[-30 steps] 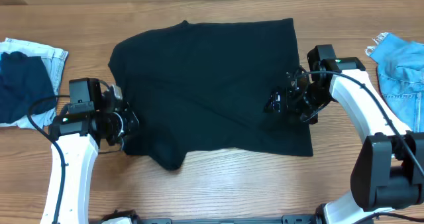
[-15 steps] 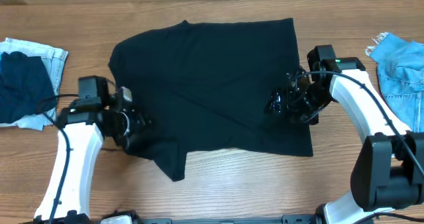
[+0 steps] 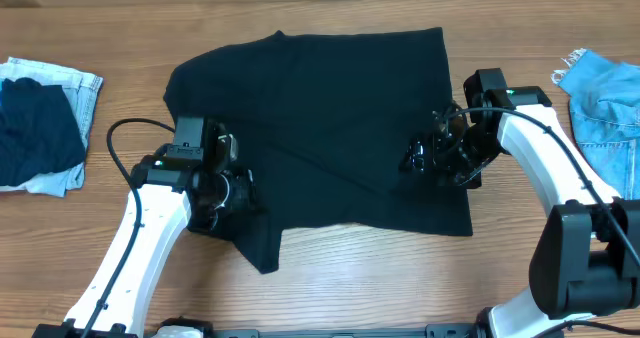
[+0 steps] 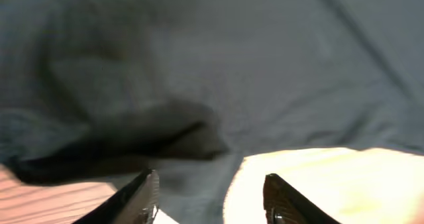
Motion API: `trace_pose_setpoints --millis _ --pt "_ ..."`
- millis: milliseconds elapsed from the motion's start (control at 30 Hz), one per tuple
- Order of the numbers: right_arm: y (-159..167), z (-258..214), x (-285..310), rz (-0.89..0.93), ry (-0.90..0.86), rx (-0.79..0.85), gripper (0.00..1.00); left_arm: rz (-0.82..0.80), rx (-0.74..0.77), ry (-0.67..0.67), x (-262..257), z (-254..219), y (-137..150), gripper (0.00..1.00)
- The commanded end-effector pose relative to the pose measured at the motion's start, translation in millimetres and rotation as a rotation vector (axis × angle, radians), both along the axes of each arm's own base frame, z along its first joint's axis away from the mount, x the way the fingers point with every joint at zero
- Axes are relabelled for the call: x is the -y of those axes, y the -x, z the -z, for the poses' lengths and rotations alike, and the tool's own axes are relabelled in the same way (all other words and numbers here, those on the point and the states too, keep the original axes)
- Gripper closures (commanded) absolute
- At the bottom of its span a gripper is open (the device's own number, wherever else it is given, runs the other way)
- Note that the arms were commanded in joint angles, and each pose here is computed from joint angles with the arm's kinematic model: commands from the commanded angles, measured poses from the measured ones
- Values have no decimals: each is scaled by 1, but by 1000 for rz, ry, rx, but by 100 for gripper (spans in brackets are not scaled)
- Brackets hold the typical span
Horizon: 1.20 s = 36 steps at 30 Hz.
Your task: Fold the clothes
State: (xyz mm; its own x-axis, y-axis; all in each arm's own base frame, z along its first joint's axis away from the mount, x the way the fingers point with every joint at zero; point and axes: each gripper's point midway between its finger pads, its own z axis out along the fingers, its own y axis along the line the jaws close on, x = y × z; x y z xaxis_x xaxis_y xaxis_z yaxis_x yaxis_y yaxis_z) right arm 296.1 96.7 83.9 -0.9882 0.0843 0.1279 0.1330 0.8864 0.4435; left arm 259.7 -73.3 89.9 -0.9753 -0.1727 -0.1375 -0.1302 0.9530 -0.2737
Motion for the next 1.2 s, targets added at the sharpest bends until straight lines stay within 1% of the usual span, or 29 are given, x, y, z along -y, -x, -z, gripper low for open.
trace_pose_setpoints --millis 0,100,167,267,300,333,433,567,600,800,900,933,1033,1167 --pt "-1 -5 -2 -13 -11 26 3 78 7 -144 -20 2 1 44" --pt "-1 -5 -2 -13 -11 27 3 140 -7 -182 -25 9 2 43" --pt "-1 -5 -2 -13 -10 25 3 195 -36 -192 -25 19 3 43" --pt "-1 -5 -2 -13 -10 25 4 227 -81 -193 -23 40 -2 43" --pt "0 -5 -2 -13 -10 23 4 239 -91 -193 -23 46 -4 44" --pt "0 -5 -2 -13 -10 21 4 242 -105 -186 -21 52 -5 48" --pt "1 -5 -1 -13 -9 16 4 287 -138 -124 -11 57 2 53" --pt "-1 -5 -2 -13 -10 25 4 291 -167 -91 -6 54 11 55" --pt "-1 -5 -2 -13 -10 26 4 292 -171 -76 -4 52 13 58" --pt "-1 -5 -2 -13 -10 27 4 295 -205 -30 3 36 17 65" --pt "-2 -5 -2 -13 -10 29 4 300 -210 39 14 24 17 67" --pt "-2 -5 -2 -13 -10 29 4 280 -225 53 16 22 19 67" --pt "-2 -5 -2 -13 -10 30 4 240 -279 121 26 16 29 64" --pt "-2 -5 -2 -13 -10 30 4 158 -333 120 25 15 35 61"
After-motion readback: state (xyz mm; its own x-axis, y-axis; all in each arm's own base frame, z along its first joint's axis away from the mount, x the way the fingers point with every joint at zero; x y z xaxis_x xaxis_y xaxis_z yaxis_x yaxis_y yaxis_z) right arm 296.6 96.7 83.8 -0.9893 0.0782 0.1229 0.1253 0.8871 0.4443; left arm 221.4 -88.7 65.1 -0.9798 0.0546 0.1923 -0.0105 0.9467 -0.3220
